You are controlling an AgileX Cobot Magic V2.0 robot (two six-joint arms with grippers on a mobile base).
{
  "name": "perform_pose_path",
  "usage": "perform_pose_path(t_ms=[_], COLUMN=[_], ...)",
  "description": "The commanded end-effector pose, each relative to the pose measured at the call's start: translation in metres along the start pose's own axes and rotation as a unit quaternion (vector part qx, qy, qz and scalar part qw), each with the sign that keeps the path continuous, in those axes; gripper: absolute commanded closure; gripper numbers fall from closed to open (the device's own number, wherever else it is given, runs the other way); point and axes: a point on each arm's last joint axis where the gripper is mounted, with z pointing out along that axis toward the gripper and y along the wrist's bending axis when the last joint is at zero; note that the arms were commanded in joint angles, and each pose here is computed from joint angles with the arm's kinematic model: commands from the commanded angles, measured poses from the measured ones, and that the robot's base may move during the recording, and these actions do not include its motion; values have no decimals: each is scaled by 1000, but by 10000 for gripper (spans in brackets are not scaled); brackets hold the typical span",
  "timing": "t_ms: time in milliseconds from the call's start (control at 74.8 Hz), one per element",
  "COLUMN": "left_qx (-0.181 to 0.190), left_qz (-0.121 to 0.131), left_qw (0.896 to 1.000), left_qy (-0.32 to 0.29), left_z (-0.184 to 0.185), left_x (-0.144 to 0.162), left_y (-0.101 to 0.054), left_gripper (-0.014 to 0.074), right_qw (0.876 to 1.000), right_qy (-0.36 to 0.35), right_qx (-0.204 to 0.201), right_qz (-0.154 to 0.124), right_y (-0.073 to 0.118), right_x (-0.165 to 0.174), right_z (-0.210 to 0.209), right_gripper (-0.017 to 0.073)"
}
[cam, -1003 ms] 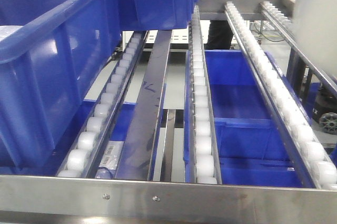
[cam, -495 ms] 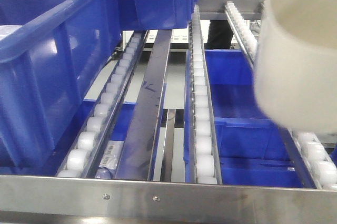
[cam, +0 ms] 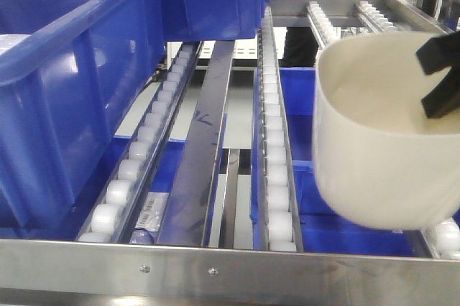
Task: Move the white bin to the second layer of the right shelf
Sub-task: 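Swing the right gripper forward and lower the bin onto the rollers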
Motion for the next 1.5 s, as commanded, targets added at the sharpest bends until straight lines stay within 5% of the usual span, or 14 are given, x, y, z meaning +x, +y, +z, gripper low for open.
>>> perform_pose_path(t_ms=[0,1284,1484], left_qx=[1,1,1], left_qz=[-3,-3,-3], left_qw=[999,999,999], left_qy=[-32,-32,-32], left_z=[1,1,1], left_x=[4,4,4], left_y=[0,0,0], left_gripper=[509,509,509], right_qw=[998,1000,1000], right_qy=[-62,-23,-21], right_qx=[-2,-10,-11], right_qz=[1,-8,-8], right_y=[1,10,10], right_x=[-20,-11,-11], right_z=[-5,29,29], right_gripper=[503,503,428])
